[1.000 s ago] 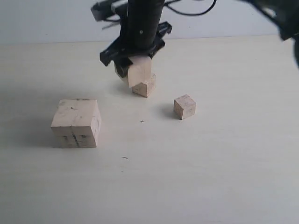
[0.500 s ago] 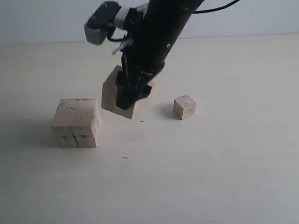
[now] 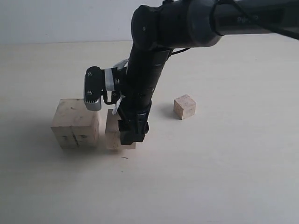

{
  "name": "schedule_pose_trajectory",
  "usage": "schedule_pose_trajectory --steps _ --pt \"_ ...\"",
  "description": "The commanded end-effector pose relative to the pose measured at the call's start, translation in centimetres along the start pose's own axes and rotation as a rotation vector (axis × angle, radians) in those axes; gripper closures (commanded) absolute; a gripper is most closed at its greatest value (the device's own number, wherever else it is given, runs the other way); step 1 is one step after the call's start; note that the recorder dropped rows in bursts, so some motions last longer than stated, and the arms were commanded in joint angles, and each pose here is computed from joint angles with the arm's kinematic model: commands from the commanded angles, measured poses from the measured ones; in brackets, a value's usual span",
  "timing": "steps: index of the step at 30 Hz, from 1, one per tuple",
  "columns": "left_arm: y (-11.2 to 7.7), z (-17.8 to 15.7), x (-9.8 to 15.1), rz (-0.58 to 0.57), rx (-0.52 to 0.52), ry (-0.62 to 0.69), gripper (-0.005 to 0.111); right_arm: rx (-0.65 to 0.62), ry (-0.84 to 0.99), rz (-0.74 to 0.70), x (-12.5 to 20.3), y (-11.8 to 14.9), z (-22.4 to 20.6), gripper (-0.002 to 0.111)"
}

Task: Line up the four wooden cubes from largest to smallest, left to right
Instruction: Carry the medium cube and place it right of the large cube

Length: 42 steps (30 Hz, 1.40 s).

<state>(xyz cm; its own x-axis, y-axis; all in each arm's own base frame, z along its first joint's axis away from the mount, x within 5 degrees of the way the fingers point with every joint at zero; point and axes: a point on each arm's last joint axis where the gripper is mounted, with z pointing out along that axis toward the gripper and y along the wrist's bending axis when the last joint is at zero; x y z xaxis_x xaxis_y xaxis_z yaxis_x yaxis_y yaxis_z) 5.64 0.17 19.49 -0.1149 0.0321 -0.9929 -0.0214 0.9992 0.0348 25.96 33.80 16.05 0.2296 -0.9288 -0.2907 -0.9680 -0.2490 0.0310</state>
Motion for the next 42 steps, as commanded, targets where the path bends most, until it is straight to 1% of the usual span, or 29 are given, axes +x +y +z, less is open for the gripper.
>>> schedule_pose_trajectory --steps 1,11,22,36,39,42 --pt "0.0 -0.1 -0.1 0.002 -0.004 -0.010 0.107 0.022 -0.017 -0.020 -0.8 -1.1 0.1 0.108" --pt "0.0 -0.1 -0.1 0.002 -0.004 -0.010 0.107 -0.055 0.024 -0.016 -1.5 -2.8 2.2 0.108" --pt "0.0 -0.1 -0.1 0.002 -0.004 -0.010 0.107 -0.004 0.000 -0.024 -1.9 -3.6 2.3 0.108" --pt "0.0 -0.1 -0.1 0.002 -0.004 -0.010 0.107 -0.007 -0.001 -0.009 -1.6 -3.9 3.9 0.108" --pt "0.0 -0.1 -0.1 0.002 -0.004 -0.010 0.107 0.007 -0.010 -0.006 -1.7 -4.0 3.9 0.104" --pt "0.0 -0.1 -0.1 0.002 -0.004 -0.010 0.107 0.010 -0.011 -0.006 -1.7 -4.1 3.9 0.093"
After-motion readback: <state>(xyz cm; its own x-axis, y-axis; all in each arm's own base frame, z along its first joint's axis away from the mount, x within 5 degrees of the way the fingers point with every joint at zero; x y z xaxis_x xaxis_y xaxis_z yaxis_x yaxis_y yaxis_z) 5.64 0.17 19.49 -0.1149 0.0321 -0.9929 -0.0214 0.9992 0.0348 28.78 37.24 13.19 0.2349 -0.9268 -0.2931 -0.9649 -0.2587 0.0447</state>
